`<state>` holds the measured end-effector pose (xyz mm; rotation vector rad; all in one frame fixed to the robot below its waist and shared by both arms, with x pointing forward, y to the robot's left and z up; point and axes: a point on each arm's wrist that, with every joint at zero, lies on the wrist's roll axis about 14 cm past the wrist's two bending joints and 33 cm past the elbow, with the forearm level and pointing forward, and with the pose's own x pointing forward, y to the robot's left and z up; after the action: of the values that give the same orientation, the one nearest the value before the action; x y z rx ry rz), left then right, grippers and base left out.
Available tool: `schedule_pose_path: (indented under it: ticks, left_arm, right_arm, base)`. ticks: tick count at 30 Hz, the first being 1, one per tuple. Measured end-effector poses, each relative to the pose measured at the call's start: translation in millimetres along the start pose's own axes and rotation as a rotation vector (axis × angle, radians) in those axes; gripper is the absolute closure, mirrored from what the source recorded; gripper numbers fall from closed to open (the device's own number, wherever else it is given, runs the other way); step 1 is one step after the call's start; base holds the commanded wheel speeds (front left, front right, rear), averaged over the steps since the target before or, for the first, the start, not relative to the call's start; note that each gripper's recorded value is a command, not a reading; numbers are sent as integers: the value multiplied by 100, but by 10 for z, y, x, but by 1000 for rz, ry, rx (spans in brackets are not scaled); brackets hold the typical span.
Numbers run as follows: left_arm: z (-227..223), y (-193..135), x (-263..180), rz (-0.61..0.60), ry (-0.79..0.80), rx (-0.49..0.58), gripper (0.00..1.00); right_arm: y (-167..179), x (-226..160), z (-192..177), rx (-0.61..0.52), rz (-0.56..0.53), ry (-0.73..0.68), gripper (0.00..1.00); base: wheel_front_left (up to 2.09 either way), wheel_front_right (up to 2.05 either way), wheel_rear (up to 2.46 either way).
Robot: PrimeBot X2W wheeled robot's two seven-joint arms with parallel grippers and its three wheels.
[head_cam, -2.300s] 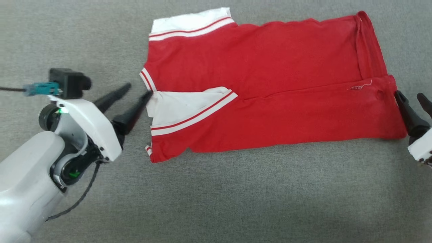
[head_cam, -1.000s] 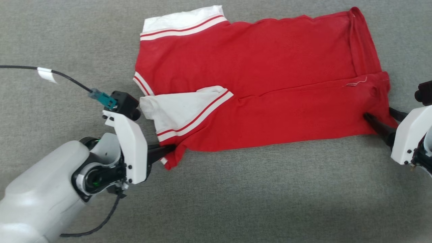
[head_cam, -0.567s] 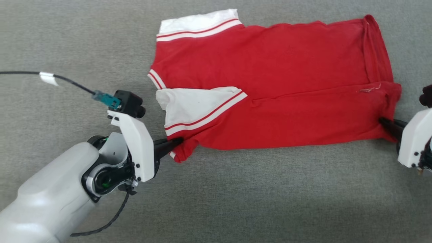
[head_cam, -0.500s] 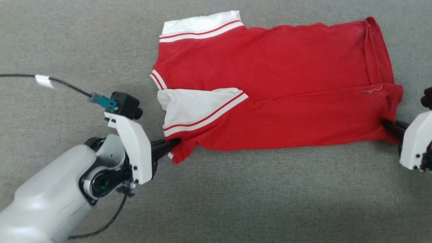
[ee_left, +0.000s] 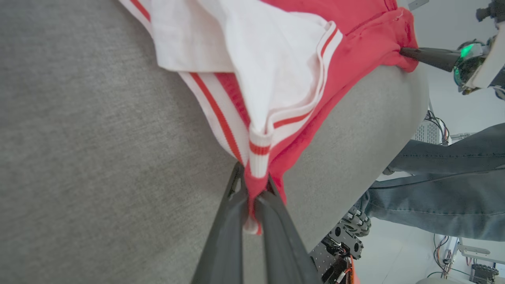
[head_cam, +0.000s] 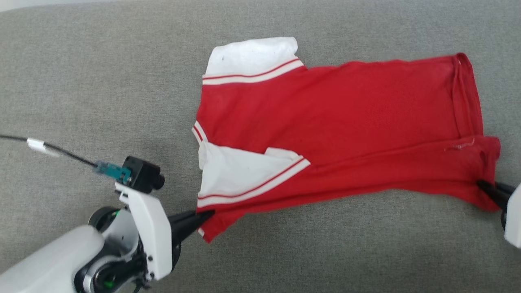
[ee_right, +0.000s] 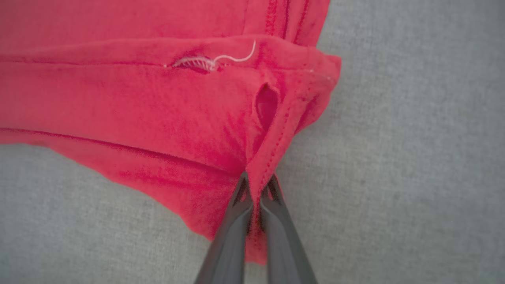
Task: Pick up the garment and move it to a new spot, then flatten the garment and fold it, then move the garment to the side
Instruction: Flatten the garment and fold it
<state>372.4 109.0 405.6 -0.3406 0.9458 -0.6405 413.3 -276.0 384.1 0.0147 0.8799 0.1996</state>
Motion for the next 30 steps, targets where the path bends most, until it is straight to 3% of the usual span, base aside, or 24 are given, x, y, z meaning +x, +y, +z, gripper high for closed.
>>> schedule_pose_path:
  ticks: [8, 9, 10, 11, 12, 19, 25, 30]
  left_arm:
    - [-179, -115, -94, -3, -10, -41, 100]
    - [-169, -119, -92, -4, -18, -42, 100]
    - [-156, -108, -89, 3, -27, -45, 73]
    - [-152, -100, -87, 7, -32, -45, 31]
    - [-152, -100, -87, 7, -32, -45, 0]
    - [100, 79, -90, 65, -132, -30, 0]
    - [869, 293, -50, 118, -359, 42, 0]
    - [1548, 531, 13, 177, -551, 62, 0]
  right_arm:
    - [-12, -182, -184, 16, -11, 7, 100]
    - [-13, -193, -150, 9, -17, -16, 71]
    - [-26, -201, -102, 7, -28, -43, 5]
    - [-30, -207, -64, -3, -37, -66, 0]
    - [-30, -207, -64, -3, -37, -66, 0]
    - [-19, -300, 240, -25, -91, -275, 0]
    - [-98, -643, 781, -33, -210, -688, 0]
    - [-13, -793, 794, 16, -248, -838, 0]
  base:
    - [0, 0, 0]
    - [0, 0, 0]
    - [0, 0, 0]
    - [0, 0, 0]
    - [0, 0, 0]
    - [0, 0, 0]
    - [0, 0, 0]
    - [0, 0, 0]
